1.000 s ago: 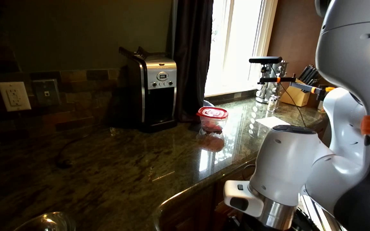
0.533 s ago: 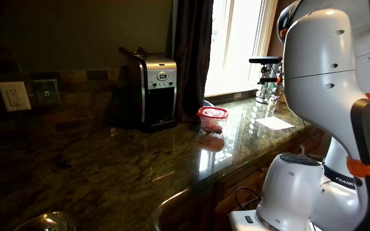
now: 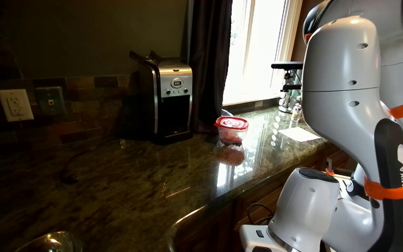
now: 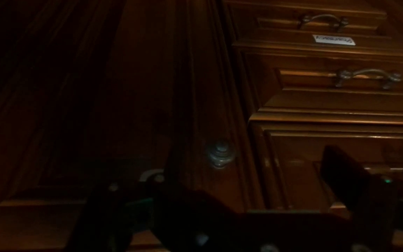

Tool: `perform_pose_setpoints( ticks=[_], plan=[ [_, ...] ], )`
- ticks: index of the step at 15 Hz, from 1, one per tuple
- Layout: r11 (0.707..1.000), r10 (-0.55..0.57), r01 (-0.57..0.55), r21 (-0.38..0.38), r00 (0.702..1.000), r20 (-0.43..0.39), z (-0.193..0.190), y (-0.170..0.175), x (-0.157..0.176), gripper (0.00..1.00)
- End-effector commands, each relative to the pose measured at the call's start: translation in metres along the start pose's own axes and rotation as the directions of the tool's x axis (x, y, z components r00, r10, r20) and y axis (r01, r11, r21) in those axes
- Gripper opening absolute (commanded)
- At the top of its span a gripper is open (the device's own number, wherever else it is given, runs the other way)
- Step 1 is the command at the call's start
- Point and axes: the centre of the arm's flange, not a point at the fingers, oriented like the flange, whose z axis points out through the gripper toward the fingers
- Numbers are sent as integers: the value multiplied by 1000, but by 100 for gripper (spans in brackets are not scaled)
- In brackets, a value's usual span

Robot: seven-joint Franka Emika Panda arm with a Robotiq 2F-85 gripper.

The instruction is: Open the bottom cabinet door.

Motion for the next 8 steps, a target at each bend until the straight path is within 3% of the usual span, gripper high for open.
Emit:
perform_pose_setpoints(
  ticks=[1, 6, 8],
  plan=[
    [1000, 16, -17, -19, 999, -32, 29, 7, 7, 100],
    [1000, 15, -15, 0, 1000, -27, 52, 15, 17, 100],
    [1000, 21, -21, 15, 999, -33, 58, 16, 20, 92]
  ],
)
